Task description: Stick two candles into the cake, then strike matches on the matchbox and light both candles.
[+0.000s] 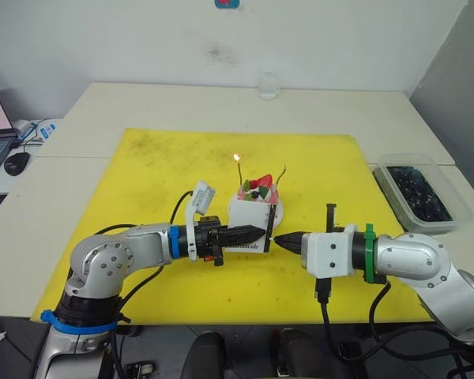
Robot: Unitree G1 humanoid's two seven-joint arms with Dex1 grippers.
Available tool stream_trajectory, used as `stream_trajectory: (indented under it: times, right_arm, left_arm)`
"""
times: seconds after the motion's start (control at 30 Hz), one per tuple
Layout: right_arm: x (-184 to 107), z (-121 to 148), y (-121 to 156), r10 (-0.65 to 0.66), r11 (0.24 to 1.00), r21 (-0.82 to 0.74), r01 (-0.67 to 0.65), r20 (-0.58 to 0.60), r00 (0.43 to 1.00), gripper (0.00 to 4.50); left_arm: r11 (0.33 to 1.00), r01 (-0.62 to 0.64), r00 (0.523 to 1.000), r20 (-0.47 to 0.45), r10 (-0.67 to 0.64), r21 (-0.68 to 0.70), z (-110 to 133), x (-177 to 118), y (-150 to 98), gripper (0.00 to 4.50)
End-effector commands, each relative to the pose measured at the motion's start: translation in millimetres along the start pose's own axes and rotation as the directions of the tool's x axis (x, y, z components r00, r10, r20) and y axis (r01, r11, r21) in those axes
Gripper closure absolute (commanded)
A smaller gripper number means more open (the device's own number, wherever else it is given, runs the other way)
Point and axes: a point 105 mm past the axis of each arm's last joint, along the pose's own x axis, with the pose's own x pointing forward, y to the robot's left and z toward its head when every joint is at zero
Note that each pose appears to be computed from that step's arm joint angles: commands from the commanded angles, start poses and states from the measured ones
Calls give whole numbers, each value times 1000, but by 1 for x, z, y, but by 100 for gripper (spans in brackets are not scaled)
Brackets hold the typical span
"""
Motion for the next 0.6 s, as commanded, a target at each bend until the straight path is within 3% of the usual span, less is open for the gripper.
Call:
stream_trajectory:
  times: [0.03, 0.6]
  right_arm:
    - [0, 10, 1, 3, 999, -40, -1, 36, 999, 448]
    - [10, 1, 0, -10, 999, -32, 10, 0, 1000, 448]
  left_arm:
    - [999, 17, 999, 31, -18, 36, 7, -1, -7, 450]
    - [999, 45, 999, 26, -45, 13, 6, 1, -12, 450]
